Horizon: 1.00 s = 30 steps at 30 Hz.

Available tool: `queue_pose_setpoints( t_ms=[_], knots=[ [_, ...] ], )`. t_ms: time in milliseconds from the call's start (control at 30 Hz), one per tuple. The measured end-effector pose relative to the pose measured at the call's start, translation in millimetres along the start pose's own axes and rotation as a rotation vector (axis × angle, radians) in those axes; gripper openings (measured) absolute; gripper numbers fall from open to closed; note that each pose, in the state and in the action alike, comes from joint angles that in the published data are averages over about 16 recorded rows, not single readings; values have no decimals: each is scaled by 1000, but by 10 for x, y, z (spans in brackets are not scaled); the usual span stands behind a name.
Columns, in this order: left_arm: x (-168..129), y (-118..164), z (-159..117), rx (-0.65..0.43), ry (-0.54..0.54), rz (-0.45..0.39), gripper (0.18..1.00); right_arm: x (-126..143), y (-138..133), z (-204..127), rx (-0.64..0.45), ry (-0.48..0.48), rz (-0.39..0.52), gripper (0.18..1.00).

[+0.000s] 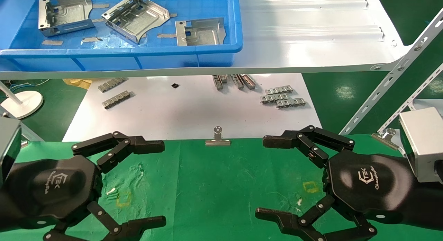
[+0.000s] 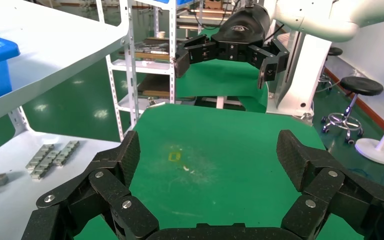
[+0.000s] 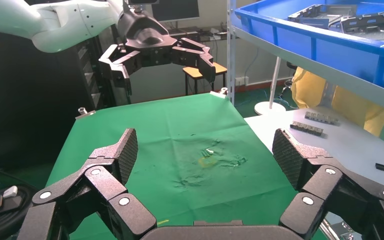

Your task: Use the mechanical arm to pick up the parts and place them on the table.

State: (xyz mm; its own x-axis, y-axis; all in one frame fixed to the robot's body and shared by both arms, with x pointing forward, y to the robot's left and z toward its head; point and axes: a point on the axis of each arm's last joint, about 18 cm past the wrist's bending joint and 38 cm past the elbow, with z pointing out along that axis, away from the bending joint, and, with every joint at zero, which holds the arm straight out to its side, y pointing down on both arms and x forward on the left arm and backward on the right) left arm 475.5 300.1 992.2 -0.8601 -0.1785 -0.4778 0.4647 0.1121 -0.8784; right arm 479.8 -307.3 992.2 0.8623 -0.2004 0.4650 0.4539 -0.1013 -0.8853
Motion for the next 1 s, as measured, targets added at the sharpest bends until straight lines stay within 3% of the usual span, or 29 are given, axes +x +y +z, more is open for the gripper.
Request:
queue_pose_setpoints(
  t_ms=[1000],
  knots=[
    [0,0,0,0,0,0,1001,0,0,0,0,0,0,994]
  ],
)
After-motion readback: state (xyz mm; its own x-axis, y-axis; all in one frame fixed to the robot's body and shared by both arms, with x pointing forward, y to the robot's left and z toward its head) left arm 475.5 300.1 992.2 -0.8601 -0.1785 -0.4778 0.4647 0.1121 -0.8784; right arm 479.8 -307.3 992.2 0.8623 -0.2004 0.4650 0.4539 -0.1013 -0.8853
